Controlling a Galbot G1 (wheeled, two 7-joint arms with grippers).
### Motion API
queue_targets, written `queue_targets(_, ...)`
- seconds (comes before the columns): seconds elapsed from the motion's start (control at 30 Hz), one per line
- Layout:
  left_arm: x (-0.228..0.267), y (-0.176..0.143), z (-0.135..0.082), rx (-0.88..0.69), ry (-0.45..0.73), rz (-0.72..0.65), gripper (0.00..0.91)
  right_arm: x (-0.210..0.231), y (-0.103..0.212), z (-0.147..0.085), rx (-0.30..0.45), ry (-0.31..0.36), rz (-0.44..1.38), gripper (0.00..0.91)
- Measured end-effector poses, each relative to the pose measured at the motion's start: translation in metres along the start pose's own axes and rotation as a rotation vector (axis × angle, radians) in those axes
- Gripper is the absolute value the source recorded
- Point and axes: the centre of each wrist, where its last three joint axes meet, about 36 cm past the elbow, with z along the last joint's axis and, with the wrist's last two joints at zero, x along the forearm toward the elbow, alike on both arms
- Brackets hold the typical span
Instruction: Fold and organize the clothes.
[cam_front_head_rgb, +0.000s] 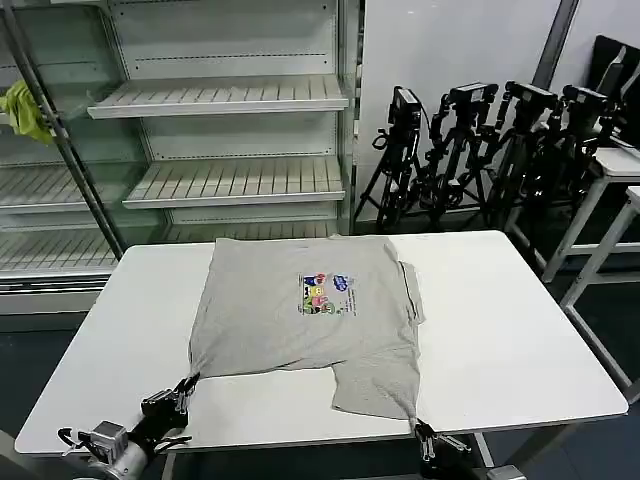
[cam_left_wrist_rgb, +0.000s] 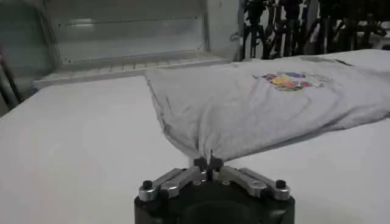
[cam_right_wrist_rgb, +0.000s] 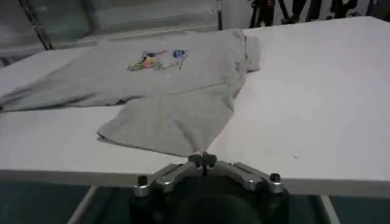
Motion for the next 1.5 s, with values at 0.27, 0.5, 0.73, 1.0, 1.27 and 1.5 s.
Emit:
queue_targets(0.27,0.003,0.001,0.0,-0.019,-0.011,-0.007,0.05,0.011,0.001,-0.007,0.015,-0.005,-0.005,0.0)
queue_targets(0.5,0.014,-0.002,-0.005,-0.043,-0.027,-0.019,0.05,0.026,0.003,-0.015,0.029,-0.01,-0.009,0.0)
queue_targets(0.73,0.029,-0.004,-0.011,-0.065,-0.031,-0.021,0.05,0.043,0.003,-0.024,0.045,-0.005,-0.006,0.0)
queue_targets(1.0,0.048,-0.006,-0.021,-0.096,-0.037,-0.023,0.05,0.062,0.006,-0.037,0.072,-0.008,-0.006,0.0)
queue_targets(1.27,0.053,-0.009,-0.031,-0.121,-0.076,-0.017,0.05,0.059,0.003,-0.05,0.082,-0.049,-0.003,0.0)
queue_targets(1.5,0.04,-0.005,-0.042,-0.128,-0.114,-0.012,0.05,0.046,-0.006,-0.066,0.087,-0.101,0.011,0.907)
